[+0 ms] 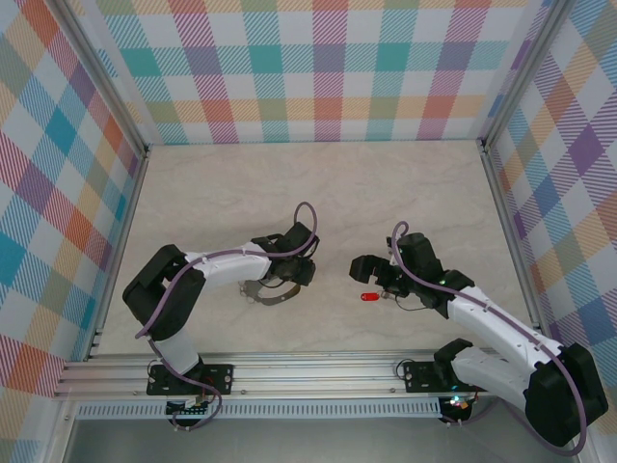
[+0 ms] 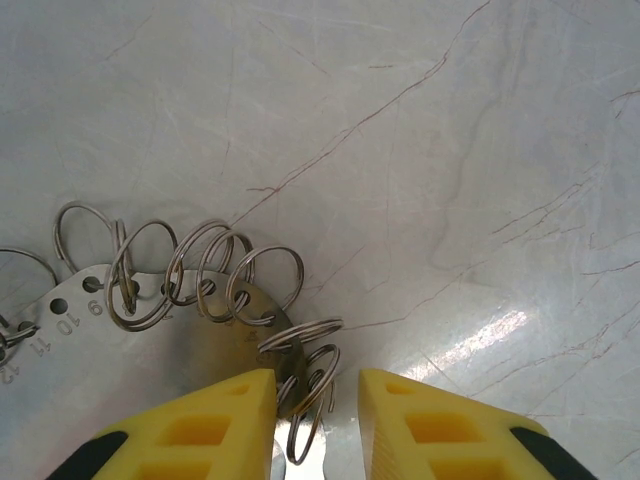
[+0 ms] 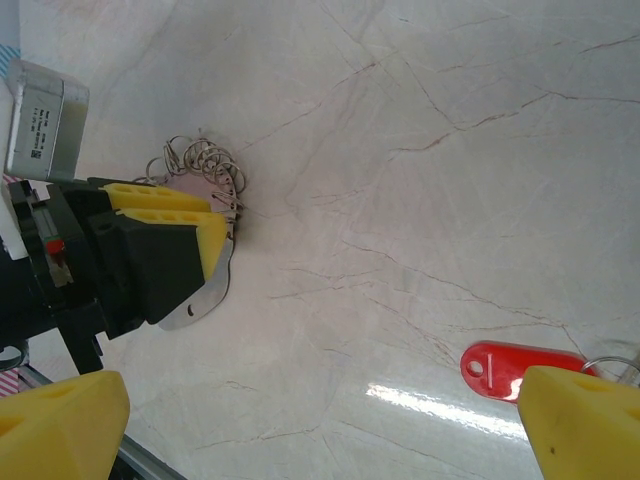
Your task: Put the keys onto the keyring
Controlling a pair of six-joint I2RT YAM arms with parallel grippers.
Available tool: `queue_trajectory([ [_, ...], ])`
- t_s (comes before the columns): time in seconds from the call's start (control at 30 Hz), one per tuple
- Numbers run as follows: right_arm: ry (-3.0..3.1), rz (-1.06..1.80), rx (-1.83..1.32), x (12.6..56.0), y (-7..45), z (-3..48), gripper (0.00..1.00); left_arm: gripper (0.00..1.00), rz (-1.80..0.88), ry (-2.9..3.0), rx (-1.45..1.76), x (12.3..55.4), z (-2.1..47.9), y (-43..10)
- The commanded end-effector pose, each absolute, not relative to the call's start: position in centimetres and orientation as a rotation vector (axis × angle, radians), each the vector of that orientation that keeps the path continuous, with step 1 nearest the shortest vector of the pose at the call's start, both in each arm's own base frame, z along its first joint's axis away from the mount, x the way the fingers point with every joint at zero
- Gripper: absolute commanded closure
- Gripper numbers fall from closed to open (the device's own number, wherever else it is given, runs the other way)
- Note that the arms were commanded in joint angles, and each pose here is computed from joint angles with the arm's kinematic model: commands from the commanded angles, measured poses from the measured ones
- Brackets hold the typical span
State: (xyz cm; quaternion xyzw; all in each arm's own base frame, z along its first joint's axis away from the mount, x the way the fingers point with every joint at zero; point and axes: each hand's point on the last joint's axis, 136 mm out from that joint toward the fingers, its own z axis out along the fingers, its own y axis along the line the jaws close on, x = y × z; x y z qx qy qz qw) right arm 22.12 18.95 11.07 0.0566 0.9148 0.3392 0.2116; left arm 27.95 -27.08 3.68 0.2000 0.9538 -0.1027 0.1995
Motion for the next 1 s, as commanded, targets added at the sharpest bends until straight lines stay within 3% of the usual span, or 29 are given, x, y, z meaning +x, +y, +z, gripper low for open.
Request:
queue_trajectory([
  [0.0, 2.525, 0.963, 0.14, 22.33, 19.28, 11.29, 0.0, 0.73, -0.251, 2.687, 0.574, 26.83, 3.49, -26.37],
  [0.77, 2.529, 0.961, 0.134, 22.33, 19.33, 11.08, 0.0, 0.79, -0.231, 2.691, 0.57, 26.82, 2.85, -26.05],
  [0.97, 2.537, 0.957, 0.137, 22.26, 19.27, 10.75, 0.0, 0.96, -0.224, 2.685, 0.582, 27.14, 2.68, -26.3],
])
